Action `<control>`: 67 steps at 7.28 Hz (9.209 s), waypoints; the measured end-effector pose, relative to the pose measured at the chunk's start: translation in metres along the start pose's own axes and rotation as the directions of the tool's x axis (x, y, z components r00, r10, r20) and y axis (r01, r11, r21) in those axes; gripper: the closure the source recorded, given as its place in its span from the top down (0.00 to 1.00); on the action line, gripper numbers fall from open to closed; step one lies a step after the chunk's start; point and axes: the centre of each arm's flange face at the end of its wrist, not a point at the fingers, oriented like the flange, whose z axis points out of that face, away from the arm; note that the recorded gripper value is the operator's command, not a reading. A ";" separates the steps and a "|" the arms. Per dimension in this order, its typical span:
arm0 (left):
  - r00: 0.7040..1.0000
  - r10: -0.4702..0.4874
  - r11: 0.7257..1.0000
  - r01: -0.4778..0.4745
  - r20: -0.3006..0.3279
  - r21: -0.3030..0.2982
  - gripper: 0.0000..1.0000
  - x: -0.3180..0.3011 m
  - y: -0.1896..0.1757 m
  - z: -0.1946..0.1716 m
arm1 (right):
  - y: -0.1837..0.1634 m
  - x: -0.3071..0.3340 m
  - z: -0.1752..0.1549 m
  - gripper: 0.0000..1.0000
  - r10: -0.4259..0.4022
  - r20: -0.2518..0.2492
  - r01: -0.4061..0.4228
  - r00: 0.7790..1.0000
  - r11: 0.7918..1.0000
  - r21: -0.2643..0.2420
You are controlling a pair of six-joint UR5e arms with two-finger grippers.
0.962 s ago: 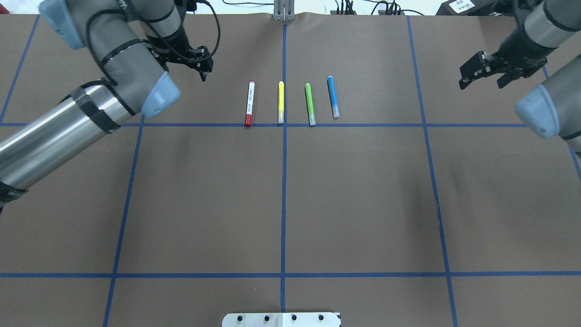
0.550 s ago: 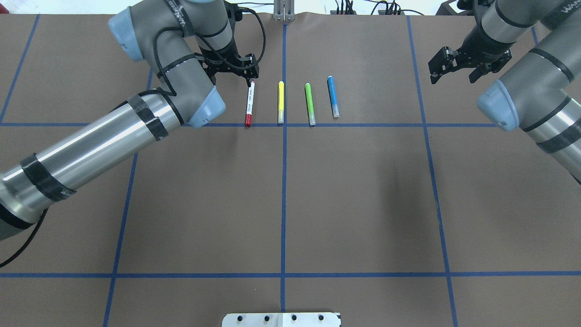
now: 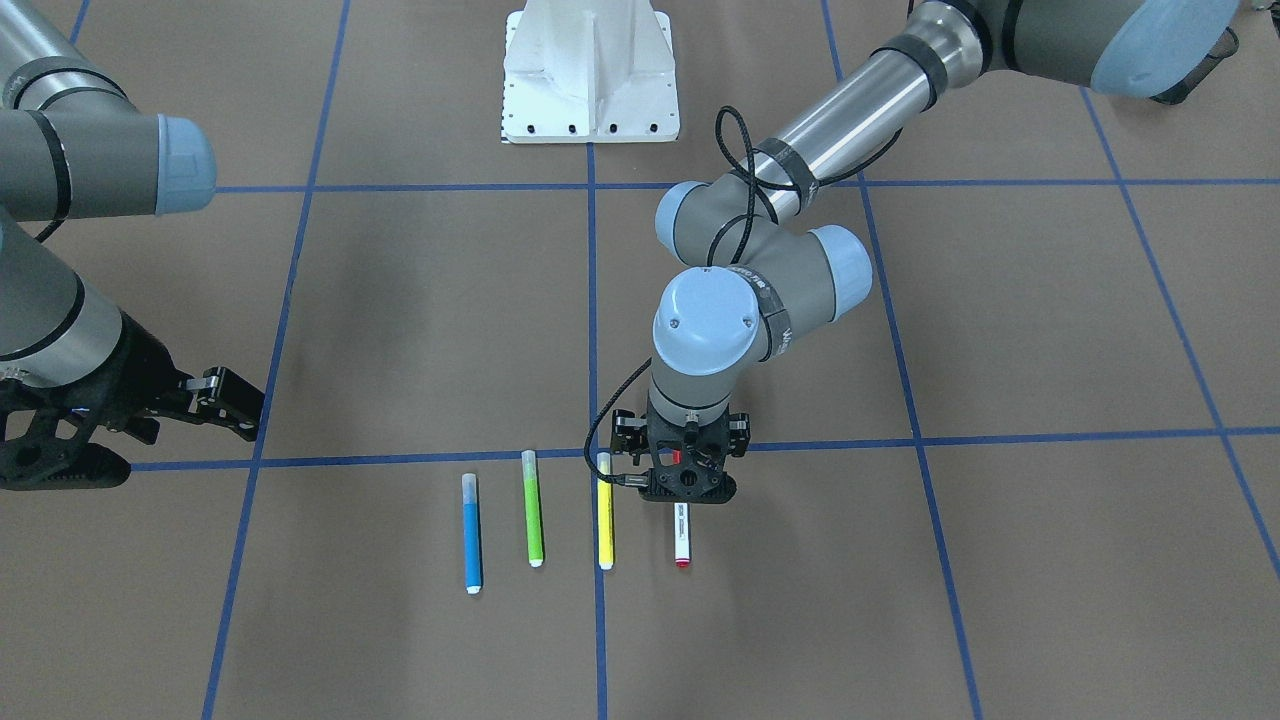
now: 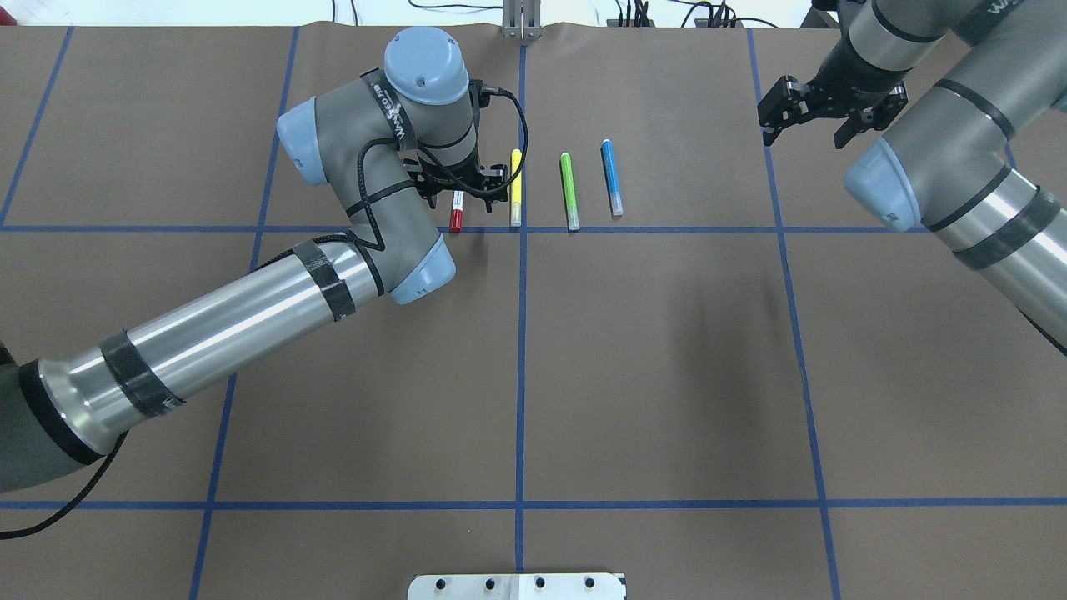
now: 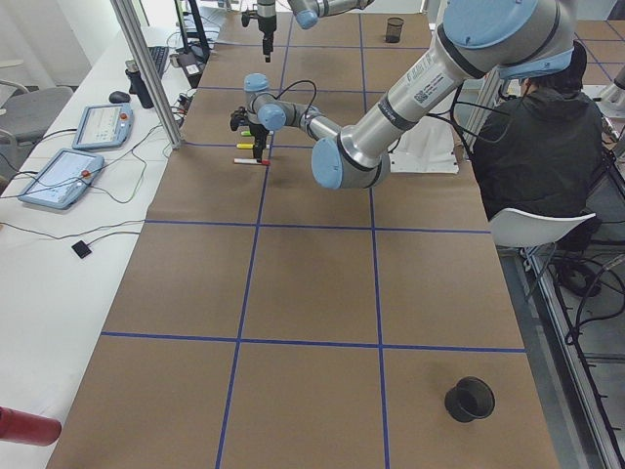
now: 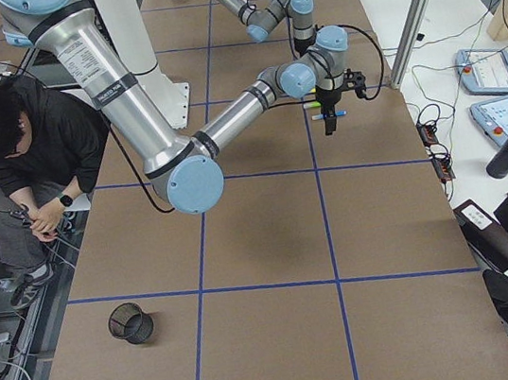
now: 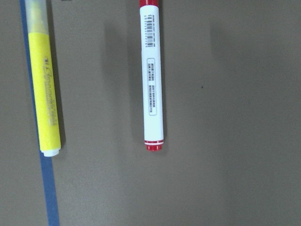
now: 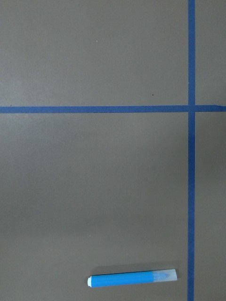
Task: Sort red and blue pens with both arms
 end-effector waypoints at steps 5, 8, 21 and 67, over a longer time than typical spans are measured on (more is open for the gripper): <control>1.000 -0.005 1.000 0.005 0.013 -0.001 0.55 -0.008 -0.001 0.016 | -0.003 -0.002 0.007 1.00 -0.003 0.016 0.002 1.000 1.000 0.014; 1.000 -0.002 1.000 0.001 0.016 0.012 0.00 -0.012 -0.003 0.022 | -0.006 0.000 0.013 1.00 0.001 0.027 -0.001 1.000 1.000 0.025; 0.989 -0.147 0.988 0.147 0.008 -0.035 0.00 -0.152 -0.089 -0.139 | -0.018 -0.153 0.048 0.98 0.021 -0.002 -0.021 1.000 0.999 0.027; 0.997 -0.080 0.997 0.080 -0.015 -0.004 0.00 -0.342 -0.087 -0.196 | -0.073 -0.057 0.038 0.00 -0.123 -0.072 0.122 0.990 0.992 -0.018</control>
